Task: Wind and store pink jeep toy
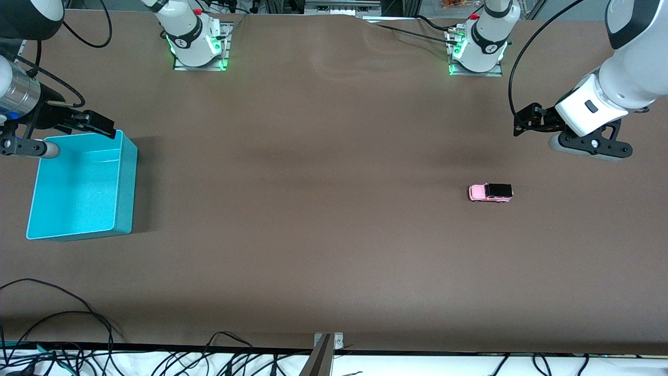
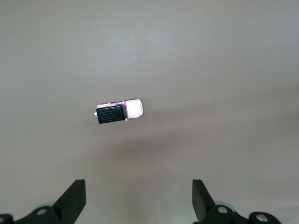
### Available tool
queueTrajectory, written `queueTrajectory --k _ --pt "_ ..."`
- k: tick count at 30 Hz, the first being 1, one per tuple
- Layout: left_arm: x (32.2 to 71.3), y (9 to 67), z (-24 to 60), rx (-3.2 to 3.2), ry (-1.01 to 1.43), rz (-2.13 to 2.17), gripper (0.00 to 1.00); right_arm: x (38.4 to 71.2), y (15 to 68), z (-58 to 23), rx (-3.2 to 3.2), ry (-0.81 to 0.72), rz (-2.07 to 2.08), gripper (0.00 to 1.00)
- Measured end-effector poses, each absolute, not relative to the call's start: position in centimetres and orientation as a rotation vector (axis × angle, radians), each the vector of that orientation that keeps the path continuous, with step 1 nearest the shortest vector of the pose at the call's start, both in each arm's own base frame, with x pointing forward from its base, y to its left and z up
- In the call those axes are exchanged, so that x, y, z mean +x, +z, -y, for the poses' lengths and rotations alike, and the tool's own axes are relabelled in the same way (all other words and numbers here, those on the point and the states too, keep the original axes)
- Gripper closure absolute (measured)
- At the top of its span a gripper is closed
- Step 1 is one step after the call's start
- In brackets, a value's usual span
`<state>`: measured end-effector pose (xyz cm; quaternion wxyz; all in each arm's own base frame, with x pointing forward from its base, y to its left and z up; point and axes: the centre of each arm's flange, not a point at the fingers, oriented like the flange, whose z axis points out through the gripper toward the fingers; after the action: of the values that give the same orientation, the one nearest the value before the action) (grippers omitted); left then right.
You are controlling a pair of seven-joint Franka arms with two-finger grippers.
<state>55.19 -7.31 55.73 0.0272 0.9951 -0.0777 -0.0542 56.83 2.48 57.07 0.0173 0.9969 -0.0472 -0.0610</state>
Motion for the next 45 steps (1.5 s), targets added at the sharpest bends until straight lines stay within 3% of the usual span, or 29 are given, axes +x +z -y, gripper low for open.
queueTrajectory --k 16,27,45 --pt "55.2 55.7 7.3 3.059 -0.164 0.352 0.00 56.8 57.1 -2.5 3.098 -0.190 0.146 0.00" --pt "55.5 54.8 7.3 2.952 -0.175 0.807 0.00 56.8 57.1 -2.5 3.098 -0.190 0.146 0.00" --pt "58.4 48.1 6.1 2.679 -0.284 1.450 0.00 56.8 57.1 -2.5 3.098 -0.190 0.146 0.00"
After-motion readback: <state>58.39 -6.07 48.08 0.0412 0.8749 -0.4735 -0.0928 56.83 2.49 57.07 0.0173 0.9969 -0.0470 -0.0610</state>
